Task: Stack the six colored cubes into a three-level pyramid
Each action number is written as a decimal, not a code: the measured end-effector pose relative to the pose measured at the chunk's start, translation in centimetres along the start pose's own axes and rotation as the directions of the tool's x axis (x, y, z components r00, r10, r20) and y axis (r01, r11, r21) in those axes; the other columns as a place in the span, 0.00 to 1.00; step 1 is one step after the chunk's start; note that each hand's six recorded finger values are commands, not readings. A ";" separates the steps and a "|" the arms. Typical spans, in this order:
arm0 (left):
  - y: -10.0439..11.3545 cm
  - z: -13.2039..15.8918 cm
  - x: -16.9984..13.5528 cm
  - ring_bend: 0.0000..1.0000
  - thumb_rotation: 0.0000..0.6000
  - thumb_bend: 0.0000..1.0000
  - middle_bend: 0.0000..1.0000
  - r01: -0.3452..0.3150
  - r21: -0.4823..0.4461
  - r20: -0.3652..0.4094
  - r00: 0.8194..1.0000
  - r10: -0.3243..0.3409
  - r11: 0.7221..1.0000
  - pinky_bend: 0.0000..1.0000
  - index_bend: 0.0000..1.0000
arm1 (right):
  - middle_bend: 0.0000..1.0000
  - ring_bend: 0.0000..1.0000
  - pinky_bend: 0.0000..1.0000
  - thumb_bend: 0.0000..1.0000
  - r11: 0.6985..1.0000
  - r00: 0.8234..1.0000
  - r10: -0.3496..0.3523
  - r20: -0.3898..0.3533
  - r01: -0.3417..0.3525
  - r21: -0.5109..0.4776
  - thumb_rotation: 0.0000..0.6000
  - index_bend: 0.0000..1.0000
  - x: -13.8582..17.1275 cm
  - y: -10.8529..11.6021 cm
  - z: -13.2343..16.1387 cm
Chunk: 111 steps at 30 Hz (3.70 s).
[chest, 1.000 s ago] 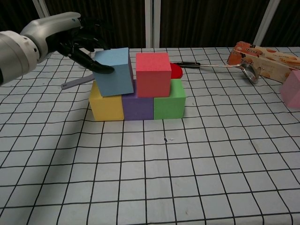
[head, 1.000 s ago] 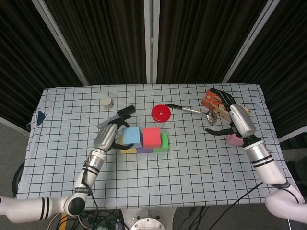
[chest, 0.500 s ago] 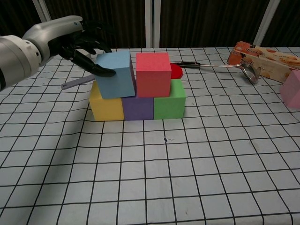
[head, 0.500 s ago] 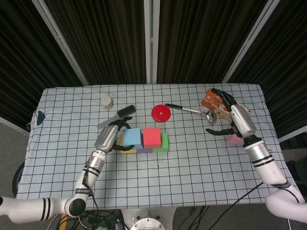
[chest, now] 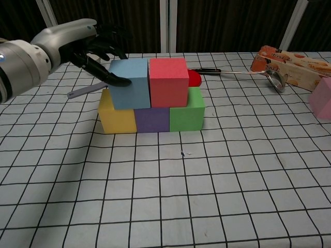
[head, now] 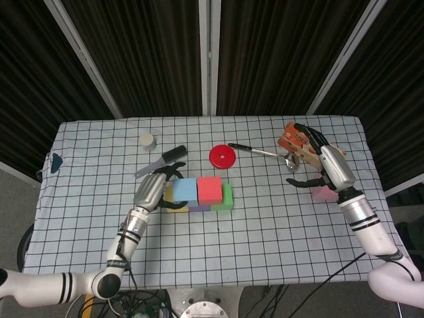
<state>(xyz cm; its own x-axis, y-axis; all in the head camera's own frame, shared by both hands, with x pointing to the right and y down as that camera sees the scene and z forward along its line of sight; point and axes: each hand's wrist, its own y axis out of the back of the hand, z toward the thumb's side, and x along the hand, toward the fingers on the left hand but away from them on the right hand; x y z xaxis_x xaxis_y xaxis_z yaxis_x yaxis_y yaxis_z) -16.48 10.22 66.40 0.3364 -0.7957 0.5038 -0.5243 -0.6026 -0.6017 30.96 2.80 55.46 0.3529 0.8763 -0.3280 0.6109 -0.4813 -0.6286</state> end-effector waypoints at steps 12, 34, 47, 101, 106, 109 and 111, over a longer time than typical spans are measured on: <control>0.2 0.3 0.2 0.18 1.00 0.26 0.52 -0.014 0.013 0.010 1.000 0.014 1.000 0.18 0.16 | 0.07 0.00 0.00 0.00 1.000 1.000 -0.006 0.008 0.006 -0.008 1.00 0.00 0.2 0.1 -0.5; -0.2 0.5 0.4 0.18 1.00 0.26 0.52 -0.006 0.034 0.010 1.000 0.005 0.999 0.18 0.16 | 0.07 0.00 0.00 0.00 1.000 0.999 0.000 0.032 0.000 -0.009 1.00 0.00 0.5 -0.1 -1.6; -0.6 0.4 0.4 0.18 1.00 0.24 0.47 0.010 0.039 0.010 1.000 -0.010 0.999 0.18 0.15 | 0.07 0.00 0.00 0.00 1.000 0.999 0.007 0.038 -0.006 -0.006 1.00 0.00 0.7 -0.3 -1.8; 8.5 -10.6 -5.4 0.09 1.00 0.16 0.13 -0.236 0.115 -0.097 0.964 0.247 0.965 0.17 0.07 | 0.00 0.00 0.00 0.06 0.960 0.958 0.249 0.144 -0.264 0.093 1.00 0.00 -5.1 -12.3 -0.8; 9.4 -12.3 -6.3 0.08 1.00 0.17 0.13 -0.258 0.134 -0.132 0.952 0.275 0.957 0.17 0.07 | 0.00 0.00 0.00 0.11 0.953 0.952 0.274 0.139 -0.288 0.091 1.00 0.00 -5.9 -14.5 -0.1; 10.1 -13.4 -6.9 0.08 1.00 0.17 0.13 -0.267 0.155 -0.155 0.944 0.291 0.951 0.17 0.07 | 0.00 0.00 0.00 0.12 0.949 0.948 0.285 0.141 -0.300 0.099 1.00 0.00 -6.2 -15.5 -0.1; 10.5 -14.2 -7.3 0.08 1.00 0.17 0.13 -0.273 0.167 -0.170 0.938 0.301 0.947 0.17 0.07 | 0.00 0.00 0.00 0.12 0.947 0.946 0.289 0.143 -0.305 0.103 1.00 0.00 -6.4 -16.1 0.0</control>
<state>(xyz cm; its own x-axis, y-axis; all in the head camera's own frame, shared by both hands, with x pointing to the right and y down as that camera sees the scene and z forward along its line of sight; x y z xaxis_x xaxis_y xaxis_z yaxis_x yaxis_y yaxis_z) -35.57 10.58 65.15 0.0251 -0.9175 0.3970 -0.4578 -0.3636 -0.8113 18.91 4.94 67.69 0.4094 0.6932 -0.5932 0.3975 -0.7208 -0.5679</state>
